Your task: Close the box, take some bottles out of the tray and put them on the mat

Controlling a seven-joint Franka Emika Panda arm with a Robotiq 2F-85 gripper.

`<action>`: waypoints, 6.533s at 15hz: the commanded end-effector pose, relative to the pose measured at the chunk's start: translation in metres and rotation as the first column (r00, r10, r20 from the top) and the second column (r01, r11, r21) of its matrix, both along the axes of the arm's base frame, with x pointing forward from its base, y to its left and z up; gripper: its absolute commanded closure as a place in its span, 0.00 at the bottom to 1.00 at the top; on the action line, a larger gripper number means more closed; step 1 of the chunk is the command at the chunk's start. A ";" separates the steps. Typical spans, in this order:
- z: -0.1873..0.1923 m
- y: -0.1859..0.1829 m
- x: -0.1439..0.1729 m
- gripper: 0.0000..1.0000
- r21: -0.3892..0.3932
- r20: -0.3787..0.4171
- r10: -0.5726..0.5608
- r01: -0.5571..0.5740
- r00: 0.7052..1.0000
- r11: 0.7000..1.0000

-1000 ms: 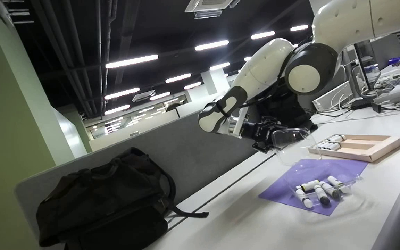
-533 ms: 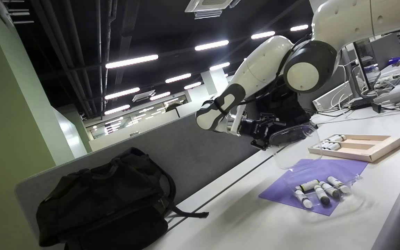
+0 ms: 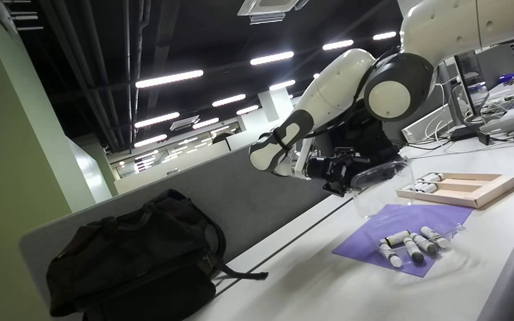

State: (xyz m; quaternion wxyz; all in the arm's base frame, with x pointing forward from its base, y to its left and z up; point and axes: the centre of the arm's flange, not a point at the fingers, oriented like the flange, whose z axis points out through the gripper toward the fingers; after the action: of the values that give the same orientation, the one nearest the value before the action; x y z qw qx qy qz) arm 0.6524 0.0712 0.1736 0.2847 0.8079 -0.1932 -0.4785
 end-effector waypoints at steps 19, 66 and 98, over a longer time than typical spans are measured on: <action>0.019 0.003 0.027 0.00 0.226 0.028 0.001 -0.007 1.000 0.974; 0.128 -0.325 0.036 0.00 0.590 0.661 -0.348 -0.175 0.665 0.788; 0.303 -0.337 -0.094 0.00 0.680 0.733 -0.325 -0.641 0.597 0.355</action>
State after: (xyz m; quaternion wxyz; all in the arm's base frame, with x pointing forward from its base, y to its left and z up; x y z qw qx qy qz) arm 0.6088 -0.3071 0.5139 -0.3145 0.9406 0.1043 -0.0746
